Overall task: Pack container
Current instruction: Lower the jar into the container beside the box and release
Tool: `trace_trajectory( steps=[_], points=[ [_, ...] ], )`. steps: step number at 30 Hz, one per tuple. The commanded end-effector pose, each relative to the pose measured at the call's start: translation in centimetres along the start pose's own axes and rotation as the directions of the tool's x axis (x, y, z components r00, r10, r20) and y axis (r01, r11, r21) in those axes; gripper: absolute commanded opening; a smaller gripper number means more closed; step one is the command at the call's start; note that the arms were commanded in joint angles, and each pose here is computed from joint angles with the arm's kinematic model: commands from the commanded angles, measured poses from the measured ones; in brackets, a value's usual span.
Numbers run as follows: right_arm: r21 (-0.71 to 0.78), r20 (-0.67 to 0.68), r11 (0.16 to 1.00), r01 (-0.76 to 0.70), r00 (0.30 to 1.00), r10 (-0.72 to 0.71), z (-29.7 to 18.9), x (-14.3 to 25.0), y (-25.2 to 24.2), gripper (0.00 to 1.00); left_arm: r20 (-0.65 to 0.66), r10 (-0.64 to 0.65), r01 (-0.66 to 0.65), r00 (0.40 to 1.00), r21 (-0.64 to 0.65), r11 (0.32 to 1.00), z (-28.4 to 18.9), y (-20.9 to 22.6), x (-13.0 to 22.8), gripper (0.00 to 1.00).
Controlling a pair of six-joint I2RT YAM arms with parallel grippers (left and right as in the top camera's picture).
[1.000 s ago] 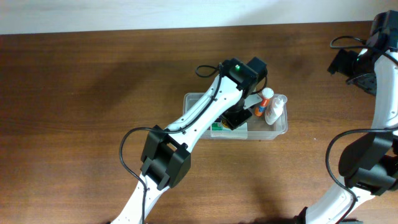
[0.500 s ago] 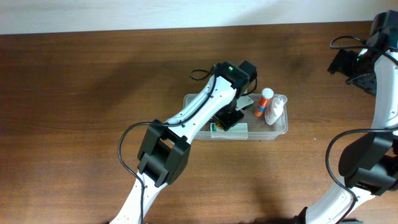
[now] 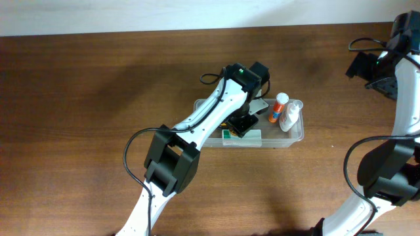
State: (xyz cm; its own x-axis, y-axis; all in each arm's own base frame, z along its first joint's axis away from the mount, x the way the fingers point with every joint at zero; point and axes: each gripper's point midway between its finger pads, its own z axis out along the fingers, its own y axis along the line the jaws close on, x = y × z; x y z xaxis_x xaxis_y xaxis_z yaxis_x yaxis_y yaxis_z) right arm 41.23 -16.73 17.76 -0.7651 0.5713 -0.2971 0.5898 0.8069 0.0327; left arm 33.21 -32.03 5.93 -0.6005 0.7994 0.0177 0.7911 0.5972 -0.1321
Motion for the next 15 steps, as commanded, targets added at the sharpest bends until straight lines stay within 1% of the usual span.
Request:
trace_trajectory(
  steps=[1,3,4,5,13,14,15],
  points=[
    [0.013,-0.008,1.0,-0.011,1.0,0.011,0.41,0.03,-0.44,0.98,-0.006,0.015,-0.015,1.0,0.034,0.999,0.56,-0.42,0.01,0.41],
    [0.013,-0.008,1.0,-0.011,1.0,0.011,0.41,0.03,-0.44,0.98,-0.006,0.018,-0.018,1.0,0.034,0.999,0.58,-0.56,-0.02,0.42],
    [0.014,-0.008,1.0,-0.011,1.0,0.011,0.41,0.03,-0.45,0.98,-0.006,0.02,-0.02,1.0,0.034,0.999,0.59,-0.63,-0.05,0.51],
    [0.013,-0.008,1.0,-0.011,1.0,0.011,0.41,0.03,-0.44,0.98,-0.005,0.021,-0.021,1.0,0.033,0.999,0.59,-0.64,-0.07,0.55],
    [0.013,-0.008,1.0,-0.011,1.0,0.011,0.41,0.03,-0.44,0.98,-0.003,0.02,-0.02,1.0,0.032,0.999,0.53,-0.61,-0.11,0.57],
    [0.013,-0.008,1.0,-0.011,1.0,0.011,0.41,0.03,-0.44,0.98,0.001,0.02,-0.02,1.0,0.031,0.999,0.43,-0.59,-0.19,0.61],
    [0.014,-0.008,1.0,-0.011,1.0,0.011,0.39,0.03,-0.45,0.98,0.003,0.02,-0.02,1.0,0.026,0.999,0.31,-0.52,-0.25,0.62]
  ],
)
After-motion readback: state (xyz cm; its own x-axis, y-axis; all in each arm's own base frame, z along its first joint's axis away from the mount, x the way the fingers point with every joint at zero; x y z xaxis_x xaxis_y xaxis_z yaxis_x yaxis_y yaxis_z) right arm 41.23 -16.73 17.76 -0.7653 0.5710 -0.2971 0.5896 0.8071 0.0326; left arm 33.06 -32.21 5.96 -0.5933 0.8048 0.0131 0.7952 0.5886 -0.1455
